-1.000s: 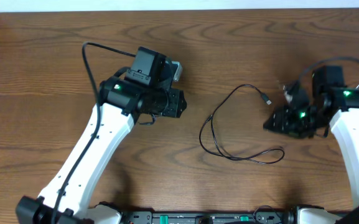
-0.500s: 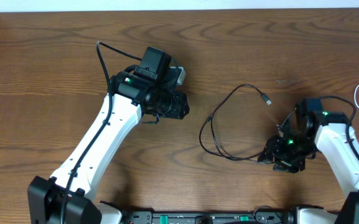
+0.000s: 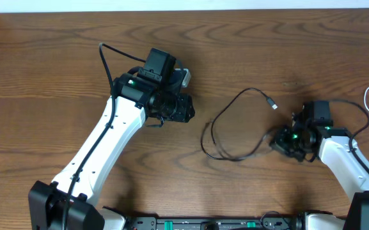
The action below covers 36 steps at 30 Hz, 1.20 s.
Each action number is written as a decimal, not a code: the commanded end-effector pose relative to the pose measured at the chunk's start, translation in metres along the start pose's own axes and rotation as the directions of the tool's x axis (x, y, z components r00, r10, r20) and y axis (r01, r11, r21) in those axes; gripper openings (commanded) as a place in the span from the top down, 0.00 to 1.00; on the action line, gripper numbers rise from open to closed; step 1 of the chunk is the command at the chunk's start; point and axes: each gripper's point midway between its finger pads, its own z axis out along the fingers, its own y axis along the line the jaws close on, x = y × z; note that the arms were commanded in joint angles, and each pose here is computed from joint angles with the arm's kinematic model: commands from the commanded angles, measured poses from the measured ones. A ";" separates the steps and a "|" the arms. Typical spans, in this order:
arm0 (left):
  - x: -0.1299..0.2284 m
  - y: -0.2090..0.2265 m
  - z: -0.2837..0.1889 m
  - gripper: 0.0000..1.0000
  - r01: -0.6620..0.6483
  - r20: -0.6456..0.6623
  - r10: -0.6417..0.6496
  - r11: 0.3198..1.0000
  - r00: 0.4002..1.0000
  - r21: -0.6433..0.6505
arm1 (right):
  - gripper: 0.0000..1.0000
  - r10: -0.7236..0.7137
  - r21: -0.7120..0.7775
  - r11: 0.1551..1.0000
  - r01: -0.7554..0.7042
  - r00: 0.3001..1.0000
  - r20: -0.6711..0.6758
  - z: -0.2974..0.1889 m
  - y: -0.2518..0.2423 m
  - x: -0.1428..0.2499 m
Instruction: Untangle cables
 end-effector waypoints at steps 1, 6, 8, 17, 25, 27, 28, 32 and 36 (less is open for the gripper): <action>0.004 0.000 0.004 0.57 0.003 -0.019 -0.003 1.000 1.000 0.005 | 0.99 -0.066 -0.130 0.989 0.076 0.994 0.082 -0.006 0.033 -0.022; 0.004 0.000 0.004 0.57 0.004 -0.020 -0.003 1.000 1.000 0.005 | 0.99 -0.220 -0.317 0.879 0.357 0.893 0.394 -0.068 0.122 -0.094; 0.004 0.000 0.004 0.57 0.003 -0.019 -0.003 1.000 1.000 0.005 | 0.99 -0.254 -0.316 0.831 0.459 0.817 0.518 -0.107 0.153 -0.118; 0.004 0.000 0.004 0.57 0.003 -0.020 -0.003 1.000 1.000 0.005 | 0.99 -0.299 -0.086 0.742 0.665 0.443 0.845 -0.267 0.221 -0.178; 0.004 0.000 0.004 0.57 0.003 -0.020 -0.003 1.000 1.000 0.005 | 0.99 -0.371 0.329 0.926 0.187 0.281 0.885 -0.316 0.106 -0.249; 0.004 0.000 0.004 0.57 0.003 -0.020 -0.003 1.000 1.000 0.005 | 0.99 -0.414 0.404 0.910 0.094 0.264 0.871 -0.328 0.080 -0.258; 0.004 0.000 0.004 0.57 0.003 -0.019 -0.003 1.000 1.000 0.005 | 0.99 -0.430 0.436 0.899 0.037 0.258 0.865 -0.336 0.063 -0.262; 0.004 0.000 0.004 0.57 0.003 -0.020 -0.003 1.000 1.000 0.005 | 0.99 -0.425 0.456 0.886 -0.079 0.249 0.870 -0.362 0.015 -0.271; 0.004 0.000 0.004 0.57 0.004 -0.020 -0.004 1.000 1.000 0.005 | 0.99 -0.387 0.432 0.885 -0.176 0.241 0.890 -0.387 -0.034 -0.274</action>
